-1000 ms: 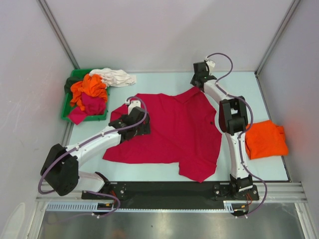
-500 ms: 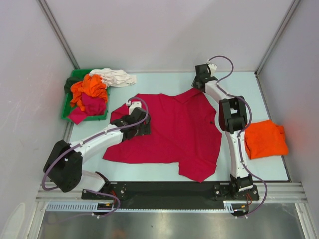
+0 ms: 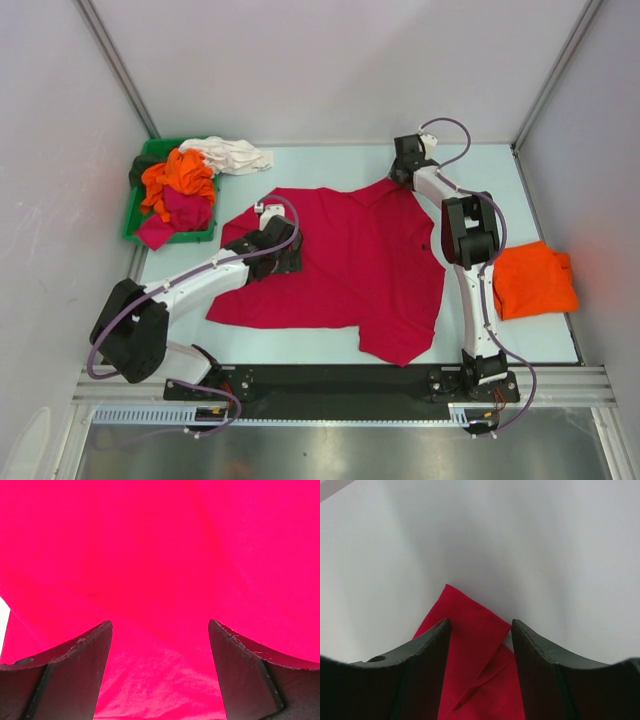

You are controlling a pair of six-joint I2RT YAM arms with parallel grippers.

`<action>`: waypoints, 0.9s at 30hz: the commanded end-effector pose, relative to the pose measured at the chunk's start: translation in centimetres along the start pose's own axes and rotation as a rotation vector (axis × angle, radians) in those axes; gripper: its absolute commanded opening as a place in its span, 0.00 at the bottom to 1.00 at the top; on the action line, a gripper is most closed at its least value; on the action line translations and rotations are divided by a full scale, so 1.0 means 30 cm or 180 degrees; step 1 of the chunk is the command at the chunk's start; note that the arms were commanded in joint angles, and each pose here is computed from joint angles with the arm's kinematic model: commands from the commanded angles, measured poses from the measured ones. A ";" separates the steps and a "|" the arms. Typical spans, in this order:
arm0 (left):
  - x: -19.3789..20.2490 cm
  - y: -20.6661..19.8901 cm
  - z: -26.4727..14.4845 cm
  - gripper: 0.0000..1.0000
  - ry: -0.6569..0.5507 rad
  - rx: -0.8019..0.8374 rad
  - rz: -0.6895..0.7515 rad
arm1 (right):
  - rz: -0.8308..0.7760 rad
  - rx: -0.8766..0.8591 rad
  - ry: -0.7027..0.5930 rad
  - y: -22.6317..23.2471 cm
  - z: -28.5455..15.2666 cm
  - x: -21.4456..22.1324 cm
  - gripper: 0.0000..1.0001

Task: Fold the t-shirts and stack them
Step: Flatten out the tshirt

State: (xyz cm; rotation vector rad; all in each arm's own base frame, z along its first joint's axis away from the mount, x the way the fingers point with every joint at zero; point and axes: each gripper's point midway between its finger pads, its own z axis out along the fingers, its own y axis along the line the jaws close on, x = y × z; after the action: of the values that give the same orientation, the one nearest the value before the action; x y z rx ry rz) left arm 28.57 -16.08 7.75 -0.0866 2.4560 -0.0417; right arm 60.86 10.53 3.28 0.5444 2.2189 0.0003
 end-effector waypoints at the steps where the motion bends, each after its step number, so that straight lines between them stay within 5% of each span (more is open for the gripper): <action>1: -0.063 -0.023 -0.016 0.84 -0.0132 0.0066 -0.0080 | 0.0066 -0.0076 -0.0191 0.013 -0.054 -0.101 0.57; 3: -0.062 -0.018 -0.016 0.83 -0.0134 0.0052 -0.0082 | 0.0084 -0.0083 -0.0218 0.013 -0.055 -0.111 0.53; 12: -0.067 -0.006 -0.017 0.83 -0.0165 0.0003 -0.0154 | 0.0116 -0.0095 -0.0228 0.016 -0.049 -0.103 0.00; 27: -0.212 0.071 -0.021 0.84 -0.0477 -0.0213 -0.0599 | 0.0064 -0.0368 -0.0481 0.097 -0.187 -0.231 0.00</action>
State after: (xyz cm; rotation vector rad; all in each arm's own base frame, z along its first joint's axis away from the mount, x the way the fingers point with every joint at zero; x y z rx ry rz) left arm 30.54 -13.64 8.64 -0.2407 2.4099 0.0000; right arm 60.72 11.00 6.09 0.5269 2.1649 0.0373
